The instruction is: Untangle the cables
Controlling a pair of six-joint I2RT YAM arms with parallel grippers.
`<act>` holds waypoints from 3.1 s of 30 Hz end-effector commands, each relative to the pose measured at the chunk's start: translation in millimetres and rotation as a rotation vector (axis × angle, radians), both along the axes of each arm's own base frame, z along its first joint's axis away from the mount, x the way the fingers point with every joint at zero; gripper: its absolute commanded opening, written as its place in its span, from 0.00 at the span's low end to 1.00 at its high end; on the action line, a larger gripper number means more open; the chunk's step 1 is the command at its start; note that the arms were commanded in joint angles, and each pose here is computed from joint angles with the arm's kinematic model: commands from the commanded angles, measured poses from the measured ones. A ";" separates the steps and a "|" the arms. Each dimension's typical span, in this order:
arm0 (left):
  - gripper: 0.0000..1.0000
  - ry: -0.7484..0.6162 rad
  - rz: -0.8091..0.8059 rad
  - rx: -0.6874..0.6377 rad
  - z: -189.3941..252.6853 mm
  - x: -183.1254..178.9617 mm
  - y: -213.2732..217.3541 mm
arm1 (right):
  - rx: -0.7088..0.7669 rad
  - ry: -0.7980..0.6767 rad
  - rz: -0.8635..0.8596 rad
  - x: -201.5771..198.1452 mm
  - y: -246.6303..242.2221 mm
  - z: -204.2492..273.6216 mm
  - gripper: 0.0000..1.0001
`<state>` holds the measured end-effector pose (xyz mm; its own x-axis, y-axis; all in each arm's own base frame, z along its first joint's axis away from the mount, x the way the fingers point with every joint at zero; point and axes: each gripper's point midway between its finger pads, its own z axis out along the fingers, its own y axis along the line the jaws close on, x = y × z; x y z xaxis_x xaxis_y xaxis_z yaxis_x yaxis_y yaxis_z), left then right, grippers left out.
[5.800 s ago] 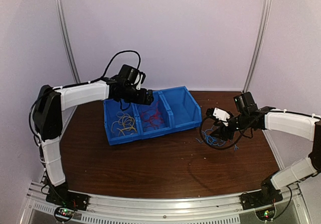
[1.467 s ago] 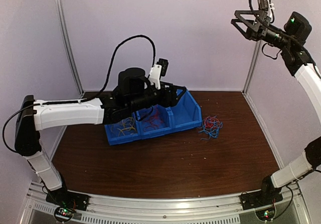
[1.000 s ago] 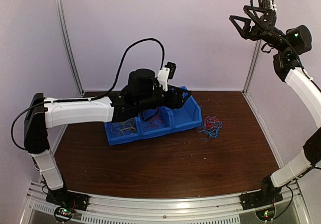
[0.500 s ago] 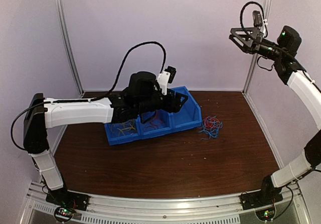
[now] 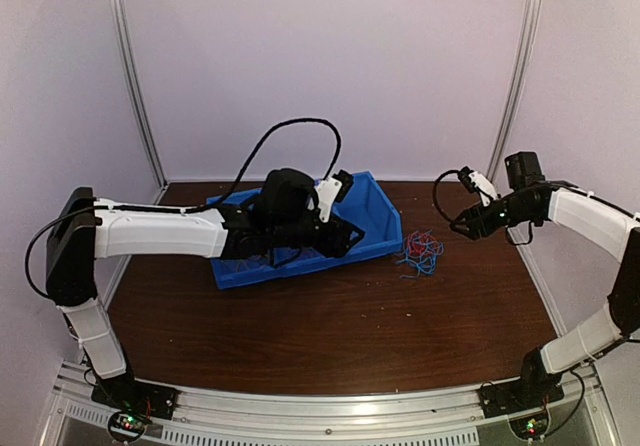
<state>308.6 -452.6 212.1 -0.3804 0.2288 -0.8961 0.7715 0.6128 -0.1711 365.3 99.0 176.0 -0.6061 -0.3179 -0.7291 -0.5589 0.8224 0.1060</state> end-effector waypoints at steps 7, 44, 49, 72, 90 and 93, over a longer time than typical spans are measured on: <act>0.61 0.100 -0.078 -0.175 10.7 -14.3 -19.3 | -0.057 0.020 0.129 4.1 5.8 -24.0 0.56; 0.59 0.083 0.029 -0.197 20.9 -32.9 37.6 | -0.163 0.016 0.399 80.5 79.2 -85.5 0.47; 0.60 0.073 0.043 -0.189 24.2 -31.3 40.4 | -0.148 0.053 0.439 84.5 85.2 -106.3 0.45; 0.60 0.081 0.007 -0.176 14.1 -27.4 24.8 | 0.020 -0.063 0.497 45.5 75.6 -37.7 0.00; 0.59 -0.120 -0.365 -0.377 48.0 -63.9 -56.3 | 0.245 -0.209 0.731 -93.8 130.3 100.0 0.00; 0.61 -0.162 -0.391 -0.443 56.1 -70.8 -68.7 | 0.286 -0.221 0.767 -105.2 147.4 111.9 0.00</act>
<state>252.7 -499.5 221.9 -0.3313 0.0724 -0.9407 0.9084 0.2938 -0.2974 279.5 227.3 273.8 -0.1162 -0.4202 -0.9000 -0.9737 0.2269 0.0198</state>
